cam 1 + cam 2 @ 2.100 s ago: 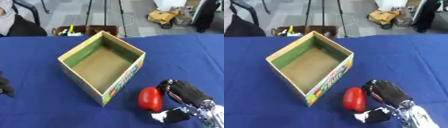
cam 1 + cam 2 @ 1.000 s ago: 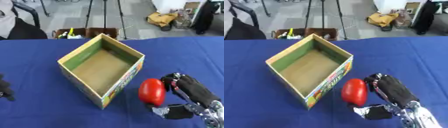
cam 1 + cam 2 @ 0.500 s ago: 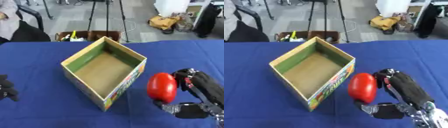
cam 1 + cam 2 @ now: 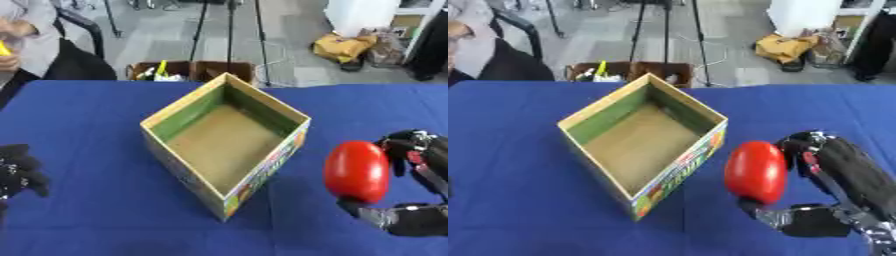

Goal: Pick up objects on the table and place them in the box.

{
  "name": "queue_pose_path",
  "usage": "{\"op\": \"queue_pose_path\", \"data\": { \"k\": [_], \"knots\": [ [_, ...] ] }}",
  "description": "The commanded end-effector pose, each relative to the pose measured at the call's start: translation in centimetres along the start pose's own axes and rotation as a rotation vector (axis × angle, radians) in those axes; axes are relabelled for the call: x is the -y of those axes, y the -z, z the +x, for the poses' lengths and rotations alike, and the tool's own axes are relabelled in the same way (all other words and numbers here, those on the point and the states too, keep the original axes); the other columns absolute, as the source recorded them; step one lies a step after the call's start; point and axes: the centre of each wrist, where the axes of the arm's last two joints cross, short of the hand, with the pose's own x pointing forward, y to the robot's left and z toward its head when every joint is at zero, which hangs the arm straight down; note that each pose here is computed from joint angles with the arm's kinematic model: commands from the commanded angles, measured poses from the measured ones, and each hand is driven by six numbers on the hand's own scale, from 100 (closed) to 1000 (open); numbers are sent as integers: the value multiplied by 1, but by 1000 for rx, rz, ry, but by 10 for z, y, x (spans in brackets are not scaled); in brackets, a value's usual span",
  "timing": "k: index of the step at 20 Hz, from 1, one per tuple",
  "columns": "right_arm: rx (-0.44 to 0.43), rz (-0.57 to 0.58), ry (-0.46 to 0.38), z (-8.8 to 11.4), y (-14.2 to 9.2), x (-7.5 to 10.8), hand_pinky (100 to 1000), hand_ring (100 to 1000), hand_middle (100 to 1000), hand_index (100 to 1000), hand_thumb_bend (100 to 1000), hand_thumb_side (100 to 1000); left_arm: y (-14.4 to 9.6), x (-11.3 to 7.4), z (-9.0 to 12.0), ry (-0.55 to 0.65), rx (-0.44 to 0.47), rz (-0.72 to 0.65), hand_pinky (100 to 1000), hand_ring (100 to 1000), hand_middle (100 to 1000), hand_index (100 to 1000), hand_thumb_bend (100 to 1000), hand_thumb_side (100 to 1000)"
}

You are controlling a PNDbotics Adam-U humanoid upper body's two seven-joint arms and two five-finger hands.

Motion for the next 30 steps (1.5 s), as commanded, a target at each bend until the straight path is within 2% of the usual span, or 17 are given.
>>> {"op": "queue_pose_path", "data": {
  "k": [1, 10, 20, 30],
  "knots": [
    [38, -27, -45, -7, -1, 22, 100, 339, 385, 414, 228, 679, 4, -3, 9, 18, 25, -17, 424, 509, 548, 752, 100, 949],
    [42, -24, -51, -20, 1, 53, 100, 338, 381, 414, 217, 685, 6, -3, 9, 24, 26, -30, 422, 509, 547, 751, 100, 951],
    [25, -63, -3, -25, 8, 85, 100, 335, 379, 414, 225, 690, 8, -2, 10, 34, 32, -40, 421, 508, 547, 751, 100, 952],
    [-2, -98, 51, -28, 12, 109, 100, 334, 378, 415, 222, 693, 8, -1, 10, 39, 43, -49, 422, 509, 547, 750, 100, 950]
  ]
}}
